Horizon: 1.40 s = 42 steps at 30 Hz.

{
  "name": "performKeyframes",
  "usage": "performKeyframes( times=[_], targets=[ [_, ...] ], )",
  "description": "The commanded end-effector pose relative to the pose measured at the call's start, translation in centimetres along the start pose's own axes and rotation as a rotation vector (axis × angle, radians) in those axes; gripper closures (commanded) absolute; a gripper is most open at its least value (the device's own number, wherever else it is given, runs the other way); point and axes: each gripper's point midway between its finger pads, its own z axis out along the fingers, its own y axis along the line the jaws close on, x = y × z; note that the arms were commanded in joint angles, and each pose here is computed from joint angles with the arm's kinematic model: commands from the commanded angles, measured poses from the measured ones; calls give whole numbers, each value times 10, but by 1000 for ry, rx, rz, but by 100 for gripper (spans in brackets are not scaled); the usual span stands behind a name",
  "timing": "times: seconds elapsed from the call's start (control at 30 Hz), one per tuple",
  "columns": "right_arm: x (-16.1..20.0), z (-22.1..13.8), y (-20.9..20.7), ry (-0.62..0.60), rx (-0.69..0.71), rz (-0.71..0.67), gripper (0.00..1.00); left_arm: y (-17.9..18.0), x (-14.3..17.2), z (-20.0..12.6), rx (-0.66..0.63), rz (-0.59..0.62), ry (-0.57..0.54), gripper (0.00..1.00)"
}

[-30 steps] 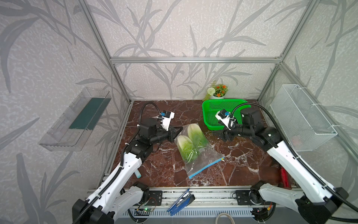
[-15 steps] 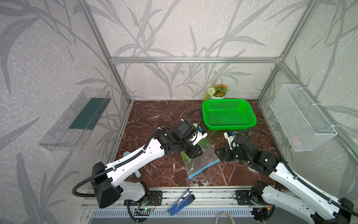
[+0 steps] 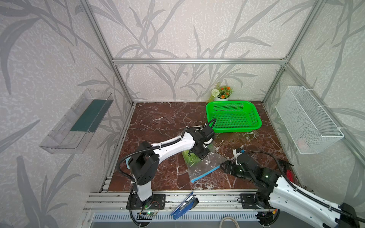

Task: Open the zip-top bag and take out the chinese cabbages
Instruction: Adjust the zipper food storage bag at the center of the board, then open the zipper of the food storage bag at the center of the board.

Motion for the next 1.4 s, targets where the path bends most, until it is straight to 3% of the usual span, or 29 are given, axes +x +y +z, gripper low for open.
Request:
performKeyframes(
  times=[0.0, 0.27, 0.43, 0.53, 0.63, 0.83, 0.93, 1.03, 1.17, 1.37],
  targets=[
    [-8, 6, 31, -14, -92, 17, 30, 33, -6, 2, -52, -112, -26, 59],
    [-29, 37, 62, -51, -130, -20, 34, 95, -37, 6, 9, -370, -149, 61],
    [-39, 55, 84, -33, -112, -92, 45, 110, -73, 8, 159, -503, -235, 62],
    [-43, 64, 95, -16, -101, -140, 45, 105, -89, -19, 213, -508, -294, 63],
    [-45, 63, 111, 8, -57, -258, 42, 107, -90, -62, 180, -493, -370, 62],
    [-44, 59, 126, 43, 92, -533, 30, 127, -69, -154, 31, -537, -564, 57],
    [-46, 65, 136, 49, 125, -642, 25, 144, -39, -174, -92, -613, -594, 55],
    [-54, 75, 144, 45, 208, -779, 21, 157, -5, -174, -167, -726, -619, 53],
    [-62, 97, 133, 103, 365, -891, 18, 163, 35, -161, -177, -861, -626, 52],
    [-62, 130, 121, 179, 478, -956, 18, 161, 58, -153, -174, -902, -608, 51]
  ],
)
